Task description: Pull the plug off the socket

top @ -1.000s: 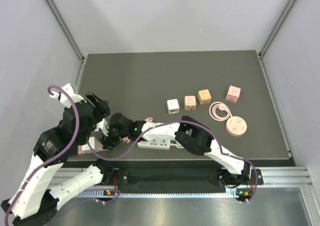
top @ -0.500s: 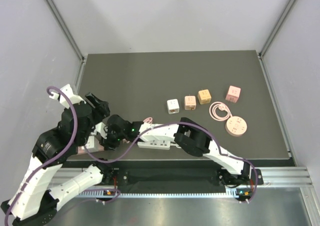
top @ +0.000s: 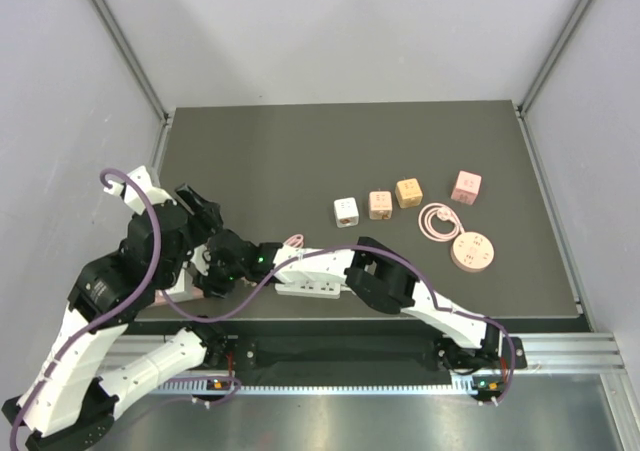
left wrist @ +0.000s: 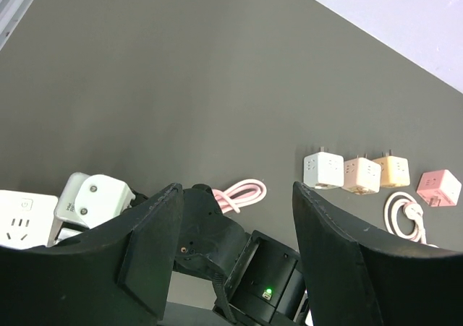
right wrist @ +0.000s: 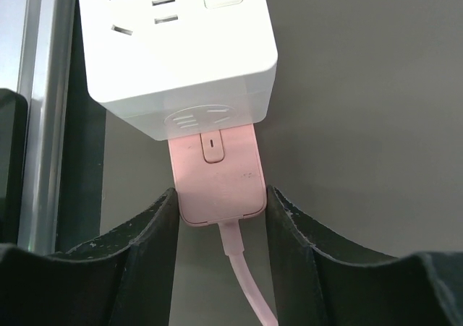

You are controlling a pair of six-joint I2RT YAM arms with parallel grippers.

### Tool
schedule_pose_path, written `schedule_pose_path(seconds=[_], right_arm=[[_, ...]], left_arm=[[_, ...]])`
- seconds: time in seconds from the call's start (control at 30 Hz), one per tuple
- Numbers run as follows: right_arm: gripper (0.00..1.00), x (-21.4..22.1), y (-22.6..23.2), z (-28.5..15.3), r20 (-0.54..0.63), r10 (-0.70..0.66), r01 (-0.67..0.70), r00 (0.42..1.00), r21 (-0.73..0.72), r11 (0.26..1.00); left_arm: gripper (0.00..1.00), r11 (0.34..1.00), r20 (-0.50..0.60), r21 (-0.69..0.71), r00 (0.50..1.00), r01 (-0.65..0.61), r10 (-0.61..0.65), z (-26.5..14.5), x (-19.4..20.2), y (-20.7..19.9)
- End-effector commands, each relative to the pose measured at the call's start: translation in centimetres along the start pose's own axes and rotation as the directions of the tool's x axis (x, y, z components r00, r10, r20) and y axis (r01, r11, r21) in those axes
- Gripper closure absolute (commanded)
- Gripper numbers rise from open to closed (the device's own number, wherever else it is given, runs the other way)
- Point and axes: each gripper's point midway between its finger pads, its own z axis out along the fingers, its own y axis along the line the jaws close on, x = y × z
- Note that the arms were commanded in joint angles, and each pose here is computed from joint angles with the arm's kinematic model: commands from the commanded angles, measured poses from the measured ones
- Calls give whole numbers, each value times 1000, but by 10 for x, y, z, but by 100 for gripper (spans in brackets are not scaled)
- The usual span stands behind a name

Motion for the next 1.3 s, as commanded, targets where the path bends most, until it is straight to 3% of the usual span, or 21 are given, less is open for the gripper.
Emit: schedule_pose_path(seconds=[0.0, 0.2, 0.37, 0.63, 1.03, 1.13, 1.17, 1.23, 1.27], right_arm=[[97, 42, -76, -6, -63, 70, -49, 996, 287, 957], [98, 46, -104, -28, -52, 104, -77, 993, 378, 923], [98, 56, -111, -33, -78, 105, -66, 991, 398, 915], [97, 63, -129, -54, -115, 84, -22, 990, 460, 887], [92, 60, -123, -92, -100, 22, 22, 995, 419, 908], [84, 55, -116, -95, -81, 10, 23, 997, 396, 918], [69, 53, -117, -97, -76, 9, 22, 997, 399, 917], [50, 47, -123, -105, -48, 25, -4, 999, 401, 916], [34, 43, -119, -106, -10, 32, -27, 999, 350, 936]], left_arm=[[33, 1000, 8, 1, 1000, -6, 6, 2, 0, 0], [33, 998, 11, -39, 999, -41, 42, 8, 4, 6], [30, 974, 11, -198, 994, -107, 111, 22, 18, 35], [29, 976, -51, -186, 993, -116, 108, 33, 26, 15], [27, 959, 0, -247, 990, -136, 140, 30, -4, 11], [25, 954, -4, -260, 988, -152, 156, 36, -2, 10], [24, 951, -12, -267, 987, -156, 158, 40, 1, 10], [22, 950, -32, -261, 985, -171, 168, 46, 5, 8], [20, 949, -35, -270, 987, -163, 160, 54, 6, 8]])
